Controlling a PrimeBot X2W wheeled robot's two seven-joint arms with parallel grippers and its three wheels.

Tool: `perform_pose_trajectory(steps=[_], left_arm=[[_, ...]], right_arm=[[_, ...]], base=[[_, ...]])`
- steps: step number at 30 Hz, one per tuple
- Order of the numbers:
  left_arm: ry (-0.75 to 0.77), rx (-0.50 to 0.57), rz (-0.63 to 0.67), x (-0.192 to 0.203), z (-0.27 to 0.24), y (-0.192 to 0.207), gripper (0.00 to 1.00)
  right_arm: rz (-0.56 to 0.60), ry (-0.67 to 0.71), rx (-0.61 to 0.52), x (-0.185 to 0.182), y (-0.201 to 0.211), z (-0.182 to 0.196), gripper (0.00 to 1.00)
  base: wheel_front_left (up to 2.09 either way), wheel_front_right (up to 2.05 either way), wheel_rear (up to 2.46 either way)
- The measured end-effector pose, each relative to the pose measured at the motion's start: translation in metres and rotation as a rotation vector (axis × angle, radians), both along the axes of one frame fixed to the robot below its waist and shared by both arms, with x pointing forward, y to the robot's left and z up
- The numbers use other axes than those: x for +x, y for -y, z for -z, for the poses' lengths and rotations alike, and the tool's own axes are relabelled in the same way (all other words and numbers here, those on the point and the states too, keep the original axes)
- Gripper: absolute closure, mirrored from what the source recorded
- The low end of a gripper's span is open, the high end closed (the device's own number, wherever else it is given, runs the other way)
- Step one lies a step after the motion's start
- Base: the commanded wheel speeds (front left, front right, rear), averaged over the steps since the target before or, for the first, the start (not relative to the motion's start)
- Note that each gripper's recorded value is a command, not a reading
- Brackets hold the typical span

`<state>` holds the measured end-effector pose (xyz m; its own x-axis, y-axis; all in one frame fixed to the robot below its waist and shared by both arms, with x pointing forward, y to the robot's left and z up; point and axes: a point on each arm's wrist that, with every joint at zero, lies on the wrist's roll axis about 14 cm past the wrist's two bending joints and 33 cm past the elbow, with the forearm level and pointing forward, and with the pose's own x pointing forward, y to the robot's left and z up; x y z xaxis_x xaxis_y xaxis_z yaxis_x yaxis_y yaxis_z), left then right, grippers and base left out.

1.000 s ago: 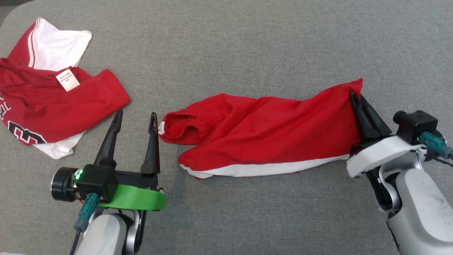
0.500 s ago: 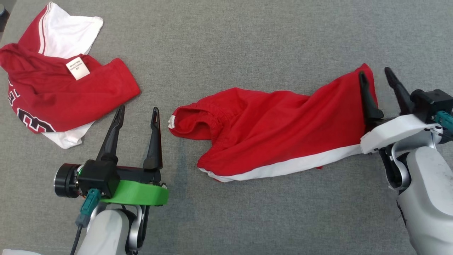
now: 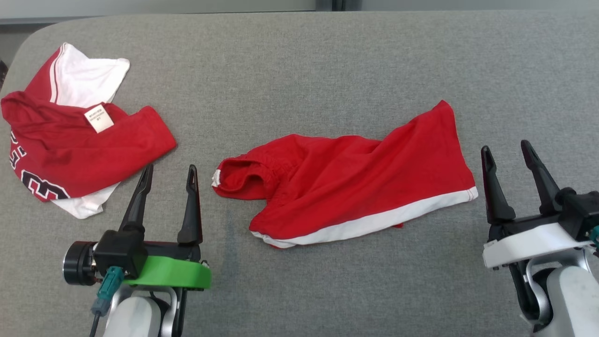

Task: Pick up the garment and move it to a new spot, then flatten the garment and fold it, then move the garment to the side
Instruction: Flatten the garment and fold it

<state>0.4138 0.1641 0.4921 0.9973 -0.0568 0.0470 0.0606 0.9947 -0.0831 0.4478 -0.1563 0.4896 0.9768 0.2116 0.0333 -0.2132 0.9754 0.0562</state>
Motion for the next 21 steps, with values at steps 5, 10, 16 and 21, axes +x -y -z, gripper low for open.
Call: perform_pose_trajectory(steps=[5, 10, 16, 21], left_arm=[[0.006, -0.009, 0.016, -0.010, -0.004, 0.004, 0.00], [0.004, -0.017, 0.037, -0.012, -0.005, 0.011, 0.00], [-0.010, -0.028, 0.049, -0.012, -0.002, 0.015, 0.00], [-0.078, -0.055, 0.137, -0.016, 0.008, 0.037, 0.00]], right_arm=[[0.031, 0.022, 0.044, -0.035, 0.000, -0.020, 0.00], [0.048, 0.030, 0.059, -0.047, 0.002, -0.029, 0.00], [0.047, 0.019, 0.060, -0.046, 0.002, -0.026, 0.00], [0.040, 0.009, 0.065, -0.045, 0.000, -0.023, 0.00]], base=[[0.00, 0.00, 0.00], [0.00, 0.00, 0.00], [0.00, 0.00, 0.00], [0.00, 0.00, 0.00]])
